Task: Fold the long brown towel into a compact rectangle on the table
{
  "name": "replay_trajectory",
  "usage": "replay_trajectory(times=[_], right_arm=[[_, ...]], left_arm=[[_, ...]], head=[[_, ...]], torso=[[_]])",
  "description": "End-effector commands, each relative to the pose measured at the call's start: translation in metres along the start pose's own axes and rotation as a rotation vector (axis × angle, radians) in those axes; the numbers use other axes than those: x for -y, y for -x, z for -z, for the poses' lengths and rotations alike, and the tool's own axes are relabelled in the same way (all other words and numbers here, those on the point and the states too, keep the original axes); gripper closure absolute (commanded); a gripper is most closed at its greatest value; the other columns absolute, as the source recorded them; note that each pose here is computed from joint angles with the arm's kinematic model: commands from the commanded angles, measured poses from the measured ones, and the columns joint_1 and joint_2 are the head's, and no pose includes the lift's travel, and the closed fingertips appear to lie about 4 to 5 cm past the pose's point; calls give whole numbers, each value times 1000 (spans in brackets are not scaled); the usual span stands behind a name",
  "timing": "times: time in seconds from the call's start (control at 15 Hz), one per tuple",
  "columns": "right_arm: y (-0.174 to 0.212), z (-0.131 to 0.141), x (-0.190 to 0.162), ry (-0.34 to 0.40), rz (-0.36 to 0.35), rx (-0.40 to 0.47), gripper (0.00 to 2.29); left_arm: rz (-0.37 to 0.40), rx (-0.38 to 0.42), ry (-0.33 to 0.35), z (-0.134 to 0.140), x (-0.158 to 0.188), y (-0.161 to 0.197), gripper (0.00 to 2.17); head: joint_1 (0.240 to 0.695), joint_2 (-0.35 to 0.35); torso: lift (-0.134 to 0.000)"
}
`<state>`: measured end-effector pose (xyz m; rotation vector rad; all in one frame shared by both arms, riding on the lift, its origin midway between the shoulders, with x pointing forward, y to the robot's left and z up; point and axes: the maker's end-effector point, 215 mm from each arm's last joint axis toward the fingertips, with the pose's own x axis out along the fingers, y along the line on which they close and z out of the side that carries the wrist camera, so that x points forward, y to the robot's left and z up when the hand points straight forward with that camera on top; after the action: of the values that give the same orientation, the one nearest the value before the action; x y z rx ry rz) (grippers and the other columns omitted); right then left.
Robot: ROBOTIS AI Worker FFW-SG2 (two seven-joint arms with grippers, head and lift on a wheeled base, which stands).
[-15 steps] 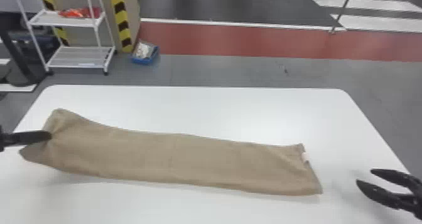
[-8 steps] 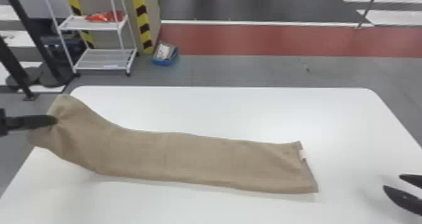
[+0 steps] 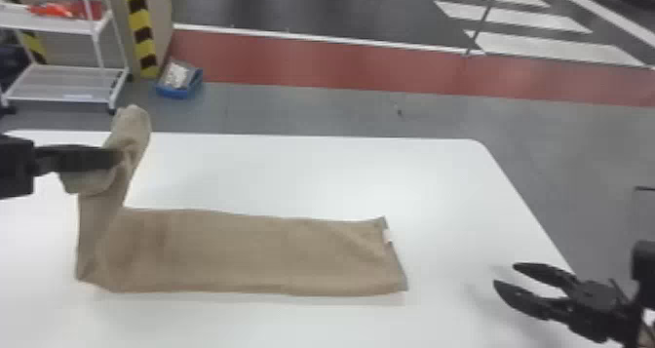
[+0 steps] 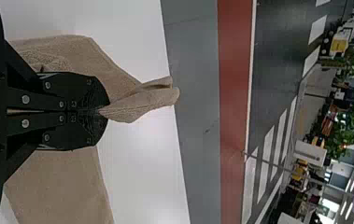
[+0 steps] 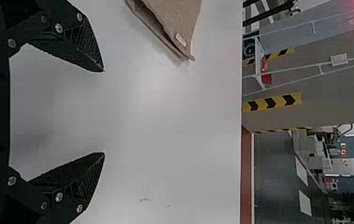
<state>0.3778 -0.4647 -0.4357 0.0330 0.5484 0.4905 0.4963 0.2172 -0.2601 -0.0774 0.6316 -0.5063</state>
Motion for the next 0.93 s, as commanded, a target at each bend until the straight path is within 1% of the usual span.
replay_trajectory(times=[0.0, 0.13, 0.2, 0.27, 0.33, 0.4, 0.53, 0.67, 0.73, 0.8, 0.87], right_arm=[[5, -1, 2, -1, 9, 8, 286], [10, -3, 6, -3, 18, 13, 286], [10, -4, 6, -3, 18, 14, 286], [9, -3, 5, -6, 16, 13, 286], [9, -3, 5, -6, 16, 13, 286], [9, -3, 5, -2, 16, 12, 286], [7, -4, 4, -1, 14, 13, 286], [6, -5, 3, -1, 10, 13, 286], [6, -5, 3, -5, 10, 13, 286], [7, -11, 2, 0, 12, 20, 286], [7, -18, -3, -16, 2, 35, 286]], left_arm=[[68, -10, -62, 1, 52, -17, 1902], [91, -13, -109, 2, 84, -27, 1902], [108, -16, -126, 2, 99, -31, 1889], [131, -16, -143, 3, 113, -32, 1642], [155, -25, -169, 8, 130, -34, 866], [163, -36, -193, 16, 143, -36, -2], [197, -50, -222, 27, 170, -40, -2], [201, -61, -230, 34, 186, -48, 29], [216, -62, -228, 35, 196, -51, 29], [217, -62, -224, 35, 198, -53, 29], [213, -59, -224, 33, 199, -54, 29]], head=[[695, -289], [695, -341], [695, -350], [695, -350], [695, -350], [695, -350], [695, -350], [695, -350], [695, -350], [695, -350], [695, -350]], torso=[[-124], [-124], [-124], [-124], [-124], [-124], [-124], [-124], [-124], [-124], [-124]])
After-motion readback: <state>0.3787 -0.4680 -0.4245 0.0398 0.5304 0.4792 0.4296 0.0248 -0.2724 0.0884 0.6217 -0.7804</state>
